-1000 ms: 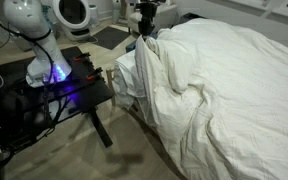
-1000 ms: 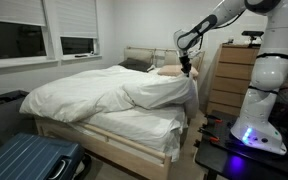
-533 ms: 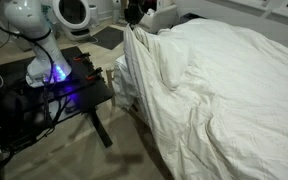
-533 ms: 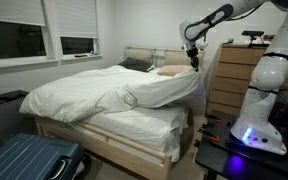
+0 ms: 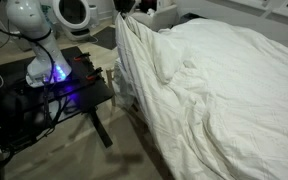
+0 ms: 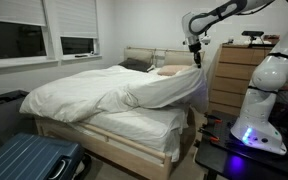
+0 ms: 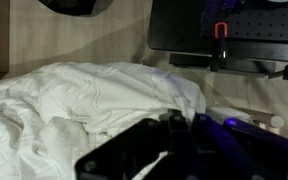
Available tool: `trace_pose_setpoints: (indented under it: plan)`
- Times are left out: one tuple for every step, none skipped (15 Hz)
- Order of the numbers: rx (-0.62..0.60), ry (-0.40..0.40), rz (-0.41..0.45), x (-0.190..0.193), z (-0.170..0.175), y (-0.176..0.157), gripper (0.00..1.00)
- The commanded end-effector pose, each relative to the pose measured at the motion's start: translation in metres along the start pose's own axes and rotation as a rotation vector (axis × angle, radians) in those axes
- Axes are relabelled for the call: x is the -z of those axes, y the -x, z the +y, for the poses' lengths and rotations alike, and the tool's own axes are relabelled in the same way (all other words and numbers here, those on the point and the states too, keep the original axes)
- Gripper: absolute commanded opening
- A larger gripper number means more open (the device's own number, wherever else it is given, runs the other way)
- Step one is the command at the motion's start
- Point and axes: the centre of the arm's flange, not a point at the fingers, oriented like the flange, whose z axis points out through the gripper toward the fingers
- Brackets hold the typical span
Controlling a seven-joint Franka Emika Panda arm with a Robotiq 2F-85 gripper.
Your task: Make the bed
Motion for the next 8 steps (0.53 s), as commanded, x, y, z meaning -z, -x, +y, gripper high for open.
trace_pose_setpoints:
  plan:
    - [0.027, 0.001, 0.002, 0.0192, -0.0141, 0.0209, 0.01]
    - [0.029, -0.002, 0.002, 0.0197, -0.0149, 0.0217, 0.01]
    - [0.03, 0.001, 0.004, 0.0207, -0.0158, 0.0224, 0.01]
    - [0.021, 0.007, -0.002, 0.0208, -0.0157, 0.0223, 0.01]
    - [0.013, 0.008, -0.005, 0.0211, -0.015, 0.0217, 0.31]
    - [0.008, 0.008, -0.002, 0.0212, -0.014, 0.0214, 0.32]
    - [0.003, 0.01, 0.0, 0.022, -0.0137, 0.0217, 0.39]
    - [-0.003, 0.013, 0.001, 0.0244, -0.0138, 0.0226, 0.45]
